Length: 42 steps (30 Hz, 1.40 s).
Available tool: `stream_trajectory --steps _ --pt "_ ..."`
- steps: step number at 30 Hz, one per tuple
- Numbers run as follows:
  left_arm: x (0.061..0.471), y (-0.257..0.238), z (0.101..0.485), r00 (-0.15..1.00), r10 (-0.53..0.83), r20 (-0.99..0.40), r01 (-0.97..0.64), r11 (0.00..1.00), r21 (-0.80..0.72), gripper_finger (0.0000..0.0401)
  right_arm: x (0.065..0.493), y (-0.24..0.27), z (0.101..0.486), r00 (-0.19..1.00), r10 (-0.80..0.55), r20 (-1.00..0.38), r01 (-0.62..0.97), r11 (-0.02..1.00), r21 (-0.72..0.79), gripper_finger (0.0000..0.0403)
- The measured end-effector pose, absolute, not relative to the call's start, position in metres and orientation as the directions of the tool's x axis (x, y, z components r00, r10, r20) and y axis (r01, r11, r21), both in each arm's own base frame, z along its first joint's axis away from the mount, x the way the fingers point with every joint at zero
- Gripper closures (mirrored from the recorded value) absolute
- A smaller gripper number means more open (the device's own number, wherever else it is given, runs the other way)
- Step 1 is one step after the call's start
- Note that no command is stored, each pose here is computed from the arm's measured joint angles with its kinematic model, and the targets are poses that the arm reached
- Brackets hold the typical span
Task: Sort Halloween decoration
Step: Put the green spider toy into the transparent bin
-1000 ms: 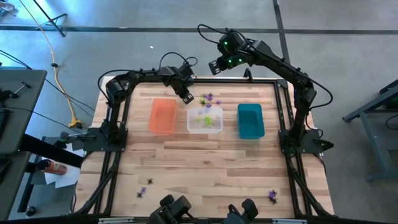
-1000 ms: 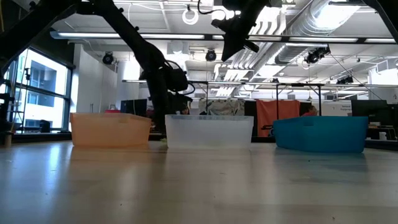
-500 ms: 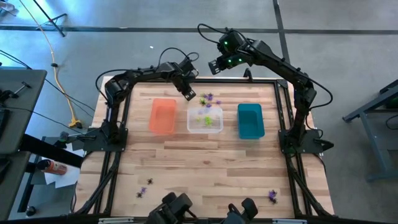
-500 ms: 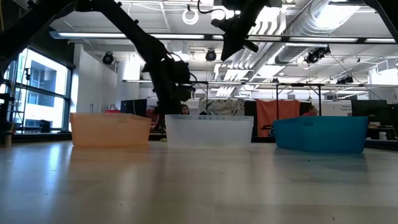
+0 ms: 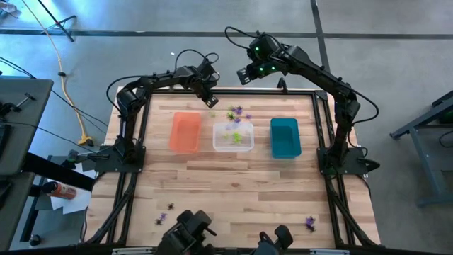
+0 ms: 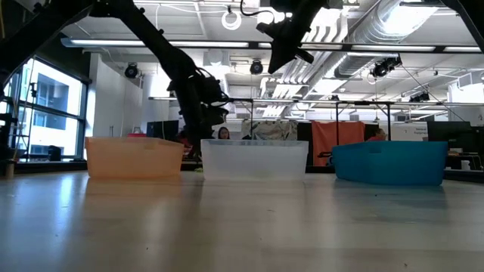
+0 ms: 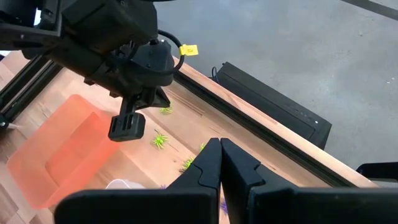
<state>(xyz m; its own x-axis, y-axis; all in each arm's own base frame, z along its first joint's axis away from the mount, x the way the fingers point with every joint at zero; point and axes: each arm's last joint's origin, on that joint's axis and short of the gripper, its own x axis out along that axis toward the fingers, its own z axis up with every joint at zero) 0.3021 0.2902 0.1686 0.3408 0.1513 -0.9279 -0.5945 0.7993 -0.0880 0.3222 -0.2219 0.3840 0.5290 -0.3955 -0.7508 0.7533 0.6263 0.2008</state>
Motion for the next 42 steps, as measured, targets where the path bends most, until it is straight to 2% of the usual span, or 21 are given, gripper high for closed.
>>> stream_trajectory --steps 5,16,22,37,40,42 --pt "0.302 0.29 0.168 0.327 0.161 -0.931 -0.589 0.805 -0.068 0.036 0.322 -0.222 0.384 0.529 -0.396 -0.751 0.753 0.626 0.201 0.0403" --pt "0.299 0.29 0.167 0.269 0.187 -0.945 -0.646 0.763 -0.033 0.0234 0.322 -0.222 0.384 0.529 -0.395 -0.751 0.754 0.625 0.202 0.0403" --pt "0.299 0.289 0.167 0.245 0.208 -0.947 -0.668 0.744 -0.009 0.0194 0.322 -0.222 0.384 0.529 -0.395 -0.751 0.762 0.611 0.214 0.0403" --pt "0.304 0.291 0.139 0.241 0.132 -0.961 -0.657 0.751 -0.062 0.0193 0.322 -0.222 0.384 0.529 -0.395 -0.751 0.771 0.593 0.231 0.0403" --pt "0.304 0.291 0.137 0.234 0.125 -0.964 -0.648 0.76 -0.059 0.0206 0.322 -0.222 0.384 0.529 -0.395 -0.751 0.772 0.592 0.231 0.0403" --pt "0.304 0.291 0.137 0.232 0.125 -0.965 -0.644 0.763 -0.056 0.0231 0.322 -0.222 0.384 0.529 -0.395 -0.751 0.772 0.593 0.231 0.0403"
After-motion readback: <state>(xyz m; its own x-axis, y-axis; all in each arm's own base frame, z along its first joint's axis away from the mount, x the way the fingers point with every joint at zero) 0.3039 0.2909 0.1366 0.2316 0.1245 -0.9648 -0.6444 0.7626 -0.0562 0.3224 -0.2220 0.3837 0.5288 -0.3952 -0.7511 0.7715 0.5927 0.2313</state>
